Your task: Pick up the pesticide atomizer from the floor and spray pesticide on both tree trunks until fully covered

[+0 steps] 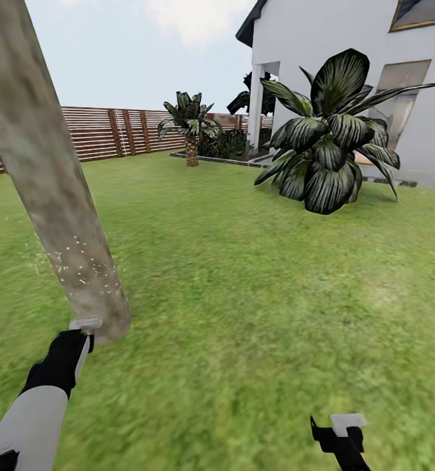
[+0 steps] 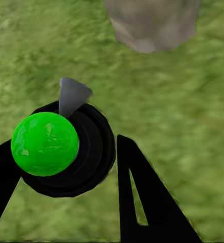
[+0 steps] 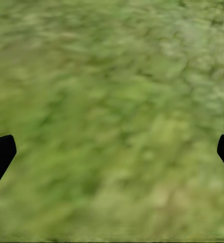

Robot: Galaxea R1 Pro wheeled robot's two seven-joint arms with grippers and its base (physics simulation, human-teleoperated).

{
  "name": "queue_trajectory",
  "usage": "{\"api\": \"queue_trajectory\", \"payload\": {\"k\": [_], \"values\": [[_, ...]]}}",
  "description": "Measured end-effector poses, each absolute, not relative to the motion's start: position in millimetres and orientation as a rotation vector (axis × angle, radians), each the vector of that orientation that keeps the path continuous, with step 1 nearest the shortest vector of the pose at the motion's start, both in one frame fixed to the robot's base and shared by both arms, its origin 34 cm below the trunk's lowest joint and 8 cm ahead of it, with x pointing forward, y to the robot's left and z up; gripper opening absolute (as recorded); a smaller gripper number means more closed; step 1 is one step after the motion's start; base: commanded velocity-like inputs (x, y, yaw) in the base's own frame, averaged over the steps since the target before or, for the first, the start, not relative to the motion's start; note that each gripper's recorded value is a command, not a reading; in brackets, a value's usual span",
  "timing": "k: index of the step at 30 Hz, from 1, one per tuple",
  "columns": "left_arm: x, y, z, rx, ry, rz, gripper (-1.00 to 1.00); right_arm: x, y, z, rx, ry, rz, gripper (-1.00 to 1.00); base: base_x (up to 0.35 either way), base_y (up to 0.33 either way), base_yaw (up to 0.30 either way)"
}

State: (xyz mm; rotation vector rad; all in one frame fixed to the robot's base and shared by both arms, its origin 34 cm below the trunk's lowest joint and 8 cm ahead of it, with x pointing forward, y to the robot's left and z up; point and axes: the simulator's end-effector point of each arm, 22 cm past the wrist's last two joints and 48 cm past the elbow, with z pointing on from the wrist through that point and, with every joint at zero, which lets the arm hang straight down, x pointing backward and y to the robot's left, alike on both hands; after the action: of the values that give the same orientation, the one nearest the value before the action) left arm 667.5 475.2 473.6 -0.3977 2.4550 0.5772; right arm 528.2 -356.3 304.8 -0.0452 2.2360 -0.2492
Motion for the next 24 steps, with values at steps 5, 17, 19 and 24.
{"api": "queue_trajectory", "payload": {"k": [5,17,19,24], "values": [[665,461,442,-0.300,2.431,0.472,-1.00,528,-353,304,-0.054,2.240,-0.241,1.00,-0.338,-0.003,0.000],[618,309,400,0.798,2.365,-0.284,-1.00,573,-243,338,-0.749,2.081,0.122,1.00,-0.180,0.000,0.000],[601,291,392,0.942,2.375,-0.341,-1.00,576,-226,347,-0.836,2.103,0.230,1.00,-0.002,0.000,0.000],[572,263,388,1.134,2.376,-0.483,-1.00,573,-191,373,-0.988,2.055,0.432,1.00,0.000,0.000,0.000]]}}
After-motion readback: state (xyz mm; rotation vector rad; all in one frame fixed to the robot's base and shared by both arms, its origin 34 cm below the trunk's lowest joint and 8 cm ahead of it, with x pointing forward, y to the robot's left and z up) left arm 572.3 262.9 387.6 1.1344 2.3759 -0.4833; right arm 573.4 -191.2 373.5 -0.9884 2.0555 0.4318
